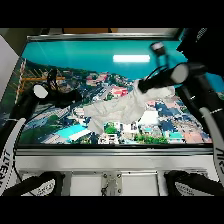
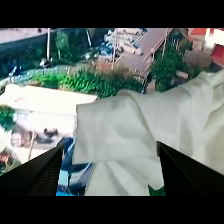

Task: Fold the clothes and pants, and hang the long-sleeved shirts on hangers.

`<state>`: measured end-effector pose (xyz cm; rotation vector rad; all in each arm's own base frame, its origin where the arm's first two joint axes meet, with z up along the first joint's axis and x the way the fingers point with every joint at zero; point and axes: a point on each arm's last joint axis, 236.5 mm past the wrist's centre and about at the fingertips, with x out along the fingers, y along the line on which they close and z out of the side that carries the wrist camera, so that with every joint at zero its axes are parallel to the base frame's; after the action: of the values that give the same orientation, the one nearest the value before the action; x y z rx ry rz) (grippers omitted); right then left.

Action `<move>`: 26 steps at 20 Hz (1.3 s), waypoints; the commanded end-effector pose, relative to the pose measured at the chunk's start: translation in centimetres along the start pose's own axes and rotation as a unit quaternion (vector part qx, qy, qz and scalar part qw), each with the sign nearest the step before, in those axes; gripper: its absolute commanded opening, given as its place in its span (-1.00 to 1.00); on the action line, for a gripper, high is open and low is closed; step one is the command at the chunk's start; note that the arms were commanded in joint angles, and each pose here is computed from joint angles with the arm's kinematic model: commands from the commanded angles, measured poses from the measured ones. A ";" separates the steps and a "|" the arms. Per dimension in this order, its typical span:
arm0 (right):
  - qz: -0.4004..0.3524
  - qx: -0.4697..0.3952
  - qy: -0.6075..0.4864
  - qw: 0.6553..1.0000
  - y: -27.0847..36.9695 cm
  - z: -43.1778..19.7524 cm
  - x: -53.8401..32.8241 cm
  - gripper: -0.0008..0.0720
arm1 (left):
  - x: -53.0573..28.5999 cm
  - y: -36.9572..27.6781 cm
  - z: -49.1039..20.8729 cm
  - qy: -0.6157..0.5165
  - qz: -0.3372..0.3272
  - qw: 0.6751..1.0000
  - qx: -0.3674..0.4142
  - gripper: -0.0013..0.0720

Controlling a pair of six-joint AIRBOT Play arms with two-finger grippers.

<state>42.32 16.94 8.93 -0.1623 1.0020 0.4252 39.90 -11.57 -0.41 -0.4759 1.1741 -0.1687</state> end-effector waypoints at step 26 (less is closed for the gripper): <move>-0.148 0.017 0.068 0.987 5.9 -8.3 4.1 -0.93 | 3.5 -6.8 -10.9 0.032 -0.040 0.990 0.129 0.74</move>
<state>36.37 20.11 -1.91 -0.3590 1.1236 0.0480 31.90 -19.14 -4.35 -0.3263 1.2425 -0.3402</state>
